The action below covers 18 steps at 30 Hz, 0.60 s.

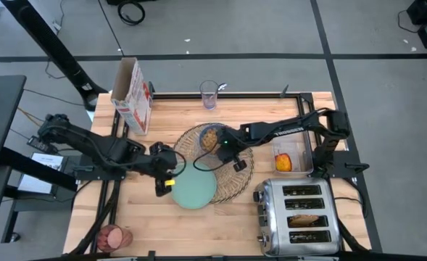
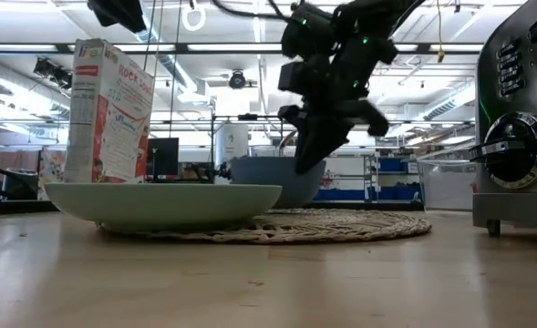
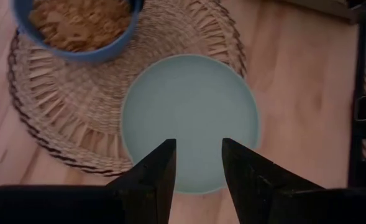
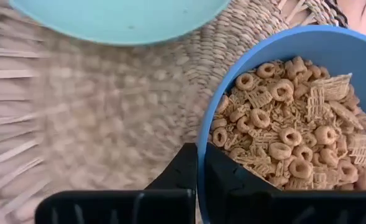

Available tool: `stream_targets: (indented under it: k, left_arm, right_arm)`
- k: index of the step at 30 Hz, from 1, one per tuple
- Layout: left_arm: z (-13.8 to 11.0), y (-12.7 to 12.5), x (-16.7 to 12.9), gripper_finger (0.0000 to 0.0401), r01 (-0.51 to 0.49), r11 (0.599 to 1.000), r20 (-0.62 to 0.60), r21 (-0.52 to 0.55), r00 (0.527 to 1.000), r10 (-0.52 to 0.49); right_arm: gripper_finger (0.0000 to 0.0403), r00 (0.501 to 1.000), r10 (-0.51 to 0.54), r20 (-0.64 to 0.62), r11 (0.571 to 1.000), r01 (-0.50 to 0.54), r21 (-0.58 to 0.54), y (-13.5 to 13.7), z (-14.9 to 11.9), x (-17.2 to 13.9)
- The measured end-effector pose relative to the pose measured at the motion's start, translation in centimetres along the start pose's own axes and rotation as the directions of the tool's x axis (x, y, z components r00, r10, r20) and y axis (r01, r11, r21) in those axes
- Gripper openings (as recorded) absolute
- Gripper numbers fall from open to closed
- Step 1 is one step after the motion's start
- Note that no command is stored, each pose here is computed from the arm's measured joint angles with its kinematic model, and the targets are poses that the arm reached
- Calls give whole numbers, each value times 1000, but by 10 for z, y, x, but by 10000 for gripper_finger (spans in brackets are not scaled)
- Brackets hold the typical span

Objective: Arrange a breakfast setting
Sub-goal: Adjust the bowl on the table mat

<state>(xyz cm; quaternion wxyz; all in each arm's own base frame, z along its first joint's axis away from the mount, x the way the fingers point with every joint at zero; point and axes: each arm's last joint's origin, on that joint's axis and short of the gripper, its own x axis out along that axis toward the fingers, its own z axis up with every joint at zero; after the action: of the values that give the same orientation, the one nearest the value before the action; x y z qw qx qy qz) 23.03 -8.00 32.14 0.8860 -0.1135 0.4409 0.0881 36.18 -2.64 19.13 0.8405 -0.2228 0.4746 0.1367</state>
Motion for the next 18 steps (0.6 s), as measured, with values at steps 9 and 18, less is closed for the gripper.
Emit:
stream_targets:
  k: [9, 18]
  left_arm:
    - [7, 14, 4, 137, -48, 998, -7, -45, 999, 48]
    - [11, 20, 6, 137, -59, 995, 1, -81, 998, 59]
  right_arm:
    - [17, 995, 66, -71, 997, -64, 33, 20, 2, -14]
    - [23, 996, 59, -61, 996, -55, 65, 23, 5, -7]
